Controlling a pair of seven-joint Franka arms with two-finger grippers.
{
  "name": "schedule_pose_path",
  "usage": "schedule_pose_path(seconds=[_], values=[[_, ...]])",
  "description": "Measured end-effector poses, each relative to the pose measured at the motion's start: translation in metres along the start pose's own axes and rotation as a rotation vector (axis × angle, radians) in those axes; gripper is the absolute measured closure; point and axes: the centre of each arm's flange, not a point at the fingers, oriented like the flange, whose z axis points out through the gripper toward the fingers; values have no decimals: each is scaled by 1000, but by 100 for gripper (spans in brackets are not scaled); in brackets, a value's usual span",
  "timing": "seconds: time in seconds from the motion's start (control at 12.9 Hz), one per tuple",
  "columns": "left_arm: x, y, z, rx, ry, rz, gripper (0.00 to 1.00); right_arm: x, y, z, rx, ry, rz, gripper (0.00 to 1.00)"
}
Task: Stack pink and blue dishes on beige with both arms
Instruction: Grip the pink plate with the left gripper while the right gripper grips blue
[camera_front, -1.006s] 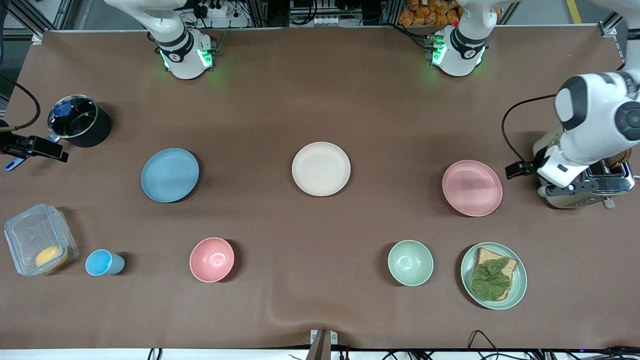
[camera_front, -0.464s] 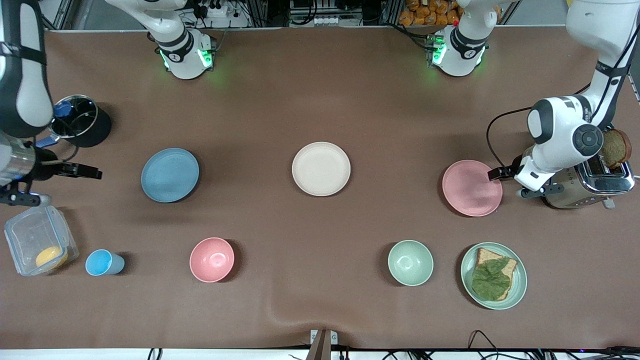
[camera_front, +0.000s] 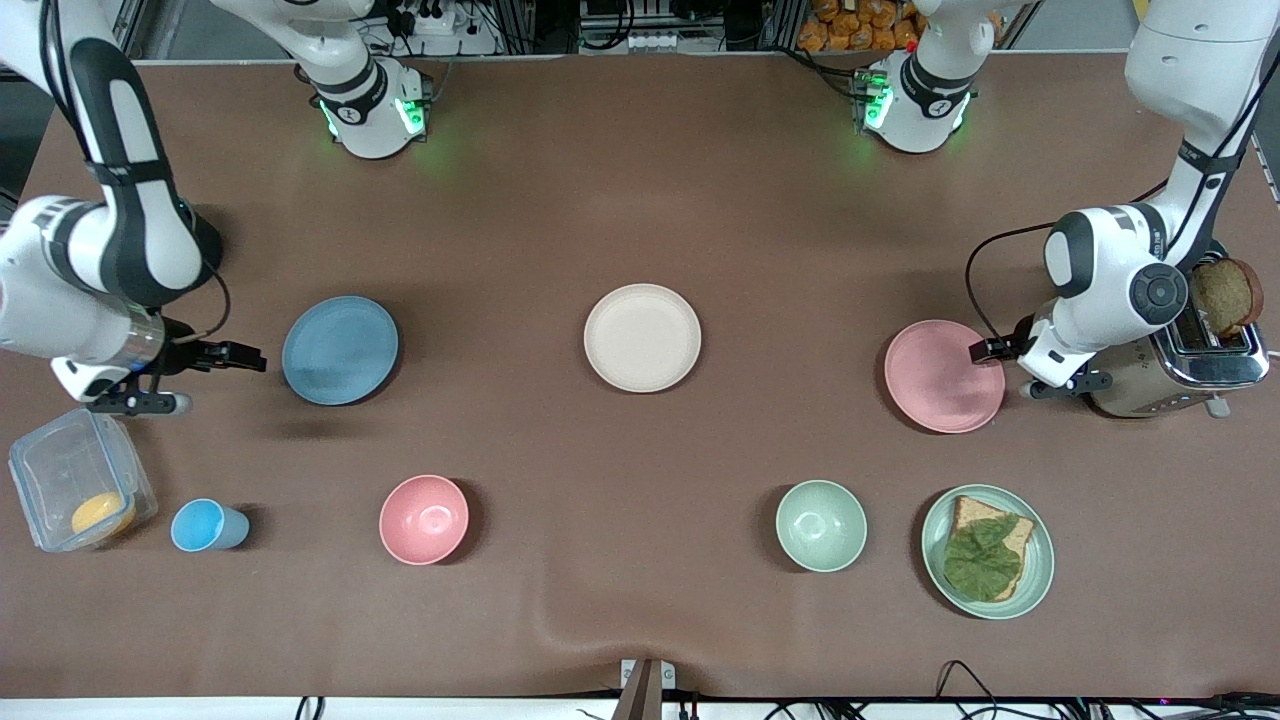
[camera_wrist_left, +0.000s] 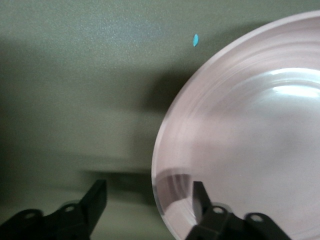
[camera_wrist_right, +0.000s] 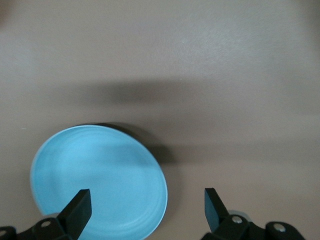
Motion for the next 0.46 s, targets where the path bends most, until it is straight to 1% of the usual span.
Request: schedule_pose_path(seconds=[0.08, 0.23, 0.46], values=[[0, 0, 0, 0, 1, 0, 26, 1, 2, 17, -2, -10, -9, 0], [1, 0, -1, -1, 3, -2, 47, 2, 4, 46, -2, -45, -30, 0], [5, 1, -5, -10, 13, -19, 84, 3, 6, 76, 0, -76, -83, 0]])
